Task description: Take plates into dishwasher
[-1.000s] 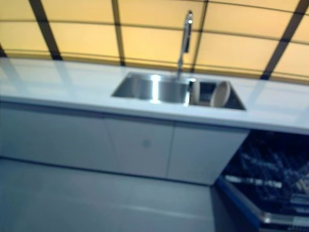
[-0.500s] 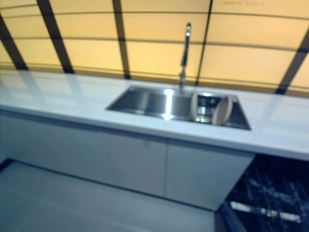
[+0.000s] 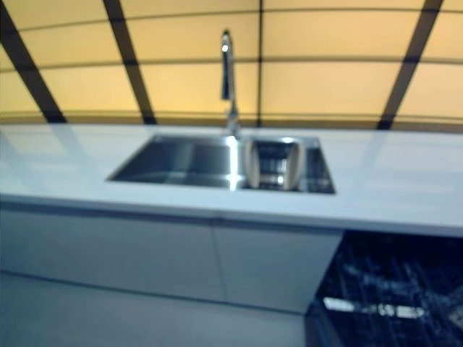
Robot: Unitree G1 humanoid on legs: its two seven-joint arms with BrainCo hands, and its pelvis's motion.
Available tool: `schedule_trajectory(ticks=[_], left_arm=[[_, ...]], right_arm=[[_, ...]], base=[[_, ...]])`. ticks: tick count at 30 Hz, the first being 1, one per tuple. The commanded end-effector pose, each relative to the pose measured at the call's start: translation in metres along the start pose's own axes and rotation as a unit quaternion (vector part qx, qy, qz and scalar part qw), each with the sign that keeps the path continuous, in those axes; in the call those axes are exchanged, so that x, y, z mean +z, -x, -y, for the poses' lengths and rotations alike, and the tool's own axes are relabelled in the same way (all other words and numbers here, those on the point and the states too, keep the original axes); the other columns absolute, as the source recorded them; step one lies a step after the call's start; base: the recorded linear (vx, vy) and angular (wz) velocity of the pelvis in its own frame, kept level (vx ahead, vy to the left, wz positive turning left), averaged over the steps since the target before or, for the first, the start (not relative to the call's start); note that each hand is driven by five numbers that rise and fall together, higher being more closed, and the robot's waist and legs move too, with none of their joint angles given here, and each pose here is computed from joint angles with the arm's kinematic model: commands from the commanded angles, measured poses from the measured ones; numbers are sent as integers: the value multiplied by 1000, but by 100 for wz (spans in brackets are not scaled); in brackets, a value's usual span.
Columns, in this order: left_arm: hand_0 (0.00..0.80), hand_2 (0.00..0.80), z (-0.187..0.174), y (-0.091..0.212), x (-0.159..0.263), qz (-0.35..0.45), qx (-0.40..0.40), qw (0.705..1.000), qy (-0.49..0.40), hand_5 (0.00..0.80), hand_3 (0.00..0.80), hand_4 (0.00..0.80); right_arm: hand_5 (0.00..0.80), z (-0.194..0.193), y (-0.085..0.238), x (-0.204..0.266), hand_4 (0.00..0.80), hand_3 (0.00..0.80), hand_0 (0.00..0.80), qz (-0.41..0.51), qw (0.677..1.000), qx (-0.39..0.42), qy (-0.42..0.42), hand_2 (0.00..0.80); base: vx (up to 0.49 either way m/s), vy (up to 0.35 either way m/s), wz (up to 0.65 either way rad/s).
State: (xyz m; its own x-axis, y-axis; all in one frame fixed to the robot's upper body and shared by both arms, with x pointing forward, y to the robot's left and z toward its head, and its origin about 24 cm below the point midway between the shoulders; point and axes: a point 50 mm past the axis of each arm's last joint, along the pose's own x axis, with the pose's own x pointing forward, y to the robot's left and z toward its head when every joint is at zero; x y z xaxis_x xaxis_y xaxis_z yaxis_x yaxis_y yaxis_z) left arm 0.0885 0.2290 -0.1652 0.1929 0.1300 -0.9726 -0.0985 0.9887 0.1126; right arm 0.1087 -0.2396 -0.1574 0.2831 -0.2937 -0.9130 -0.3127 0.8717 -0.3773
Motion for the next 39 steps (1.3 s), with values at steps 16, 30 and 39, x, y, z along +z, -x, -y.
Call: schedule_trajectory(ticks=[16, 30, 39], left_arm=[[0, 0, 6, 0, 9, 41, -1, 999, 16, 0, 0, 0], [0, 0, 11, 0, 17, 46, -2, 999, -11, 0, 0, 0], [0, 0, 7, 1, 25, 56, -5, 994, -89, 0, 0, 0]], right_arm=[[0, -16, 1, -9, 0, 0, 0, -11, 998, 25, 65, 0], [0, -16, 2, 19, 0, 0, 0, 35, 998, 19, 42, 0], [0, -14, 1, 7, 0, 0, 0, 20, 999, 13, 24, 0]], base=[[321, 44, -56], [62, 39, 10], [182, 104, -8]])
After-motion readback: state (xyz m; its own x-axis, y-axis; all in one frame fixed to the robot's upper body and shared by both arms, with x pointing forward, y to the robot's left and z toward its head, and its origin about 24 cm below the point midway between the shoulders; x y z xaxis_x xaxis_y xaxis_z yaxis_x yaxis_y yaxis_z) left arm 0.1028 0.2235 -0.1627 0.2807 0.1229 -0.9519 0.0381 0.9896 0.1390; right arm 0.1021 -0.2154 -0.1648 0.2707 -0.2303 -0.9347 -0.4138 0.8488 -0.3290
